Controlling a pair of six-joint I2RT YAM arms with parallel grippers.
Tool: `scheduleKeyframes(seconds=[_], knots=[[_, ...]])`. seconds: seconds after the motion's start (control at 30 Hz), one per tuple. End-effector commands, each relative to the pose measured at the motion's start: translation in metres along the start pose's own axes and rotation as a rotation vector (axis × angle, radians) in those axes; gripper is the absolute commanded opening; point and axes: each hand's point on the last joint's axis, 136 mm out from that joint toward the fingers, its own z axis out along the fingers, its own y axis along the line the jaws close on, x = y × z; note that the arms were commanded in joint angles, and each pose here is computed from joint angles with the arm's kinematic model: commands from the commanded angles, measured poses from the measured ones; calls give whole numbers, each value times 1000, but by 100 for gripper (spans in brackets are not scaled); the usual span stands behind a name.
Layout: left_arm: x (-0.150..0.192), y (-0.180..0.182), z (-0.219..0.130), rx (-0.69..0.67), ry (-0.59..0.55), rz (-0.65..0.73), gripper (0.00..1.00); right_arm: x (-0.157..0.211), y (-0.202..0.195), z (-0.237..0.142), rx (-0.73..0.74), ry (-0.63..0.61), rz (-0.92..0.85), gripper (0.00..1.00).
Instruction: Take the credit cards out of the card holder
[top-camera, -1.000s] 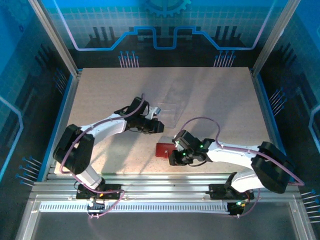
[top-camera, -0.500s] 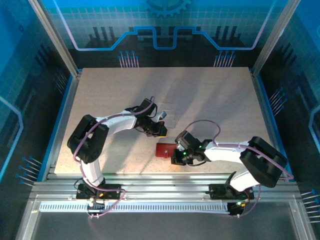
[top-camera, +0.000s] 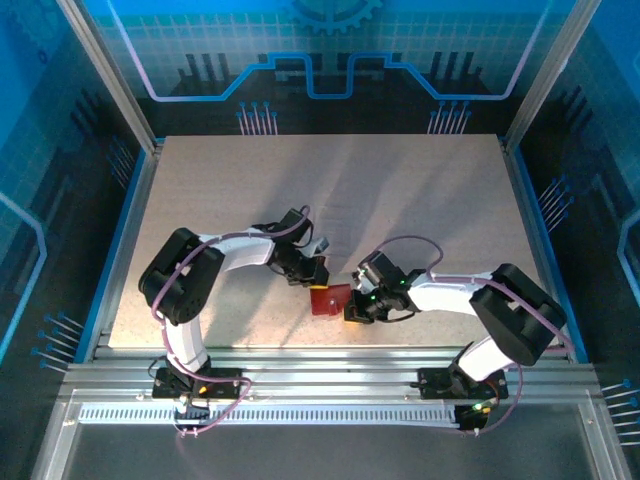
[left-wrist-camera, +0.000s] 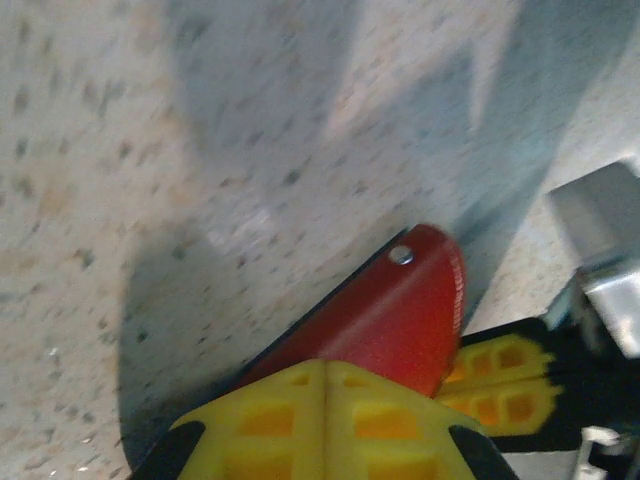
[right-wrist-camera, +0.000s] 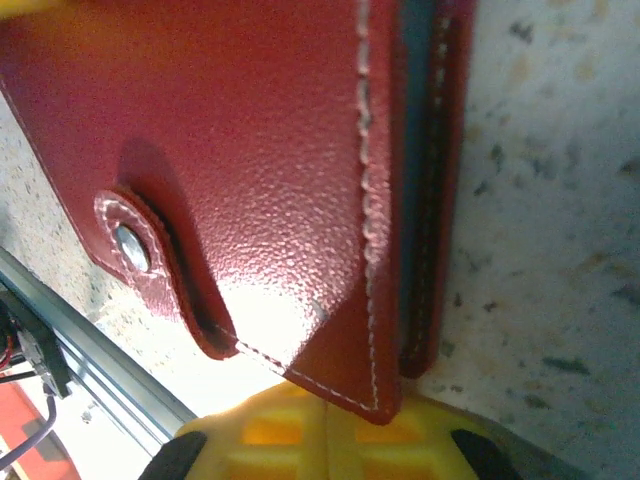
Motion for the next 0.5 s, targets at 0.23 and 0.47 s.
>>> scheduleKeyframes(seconds=[0.23, 0.47], knots=[[23, 1, -14, 0, -46, -44, 6, -49, 5, -7, 30, -73, -61, 4], [13, -9, -29, 3, -108, -23, 14, -37, 2, -29, 56, -99, -58, 8]])
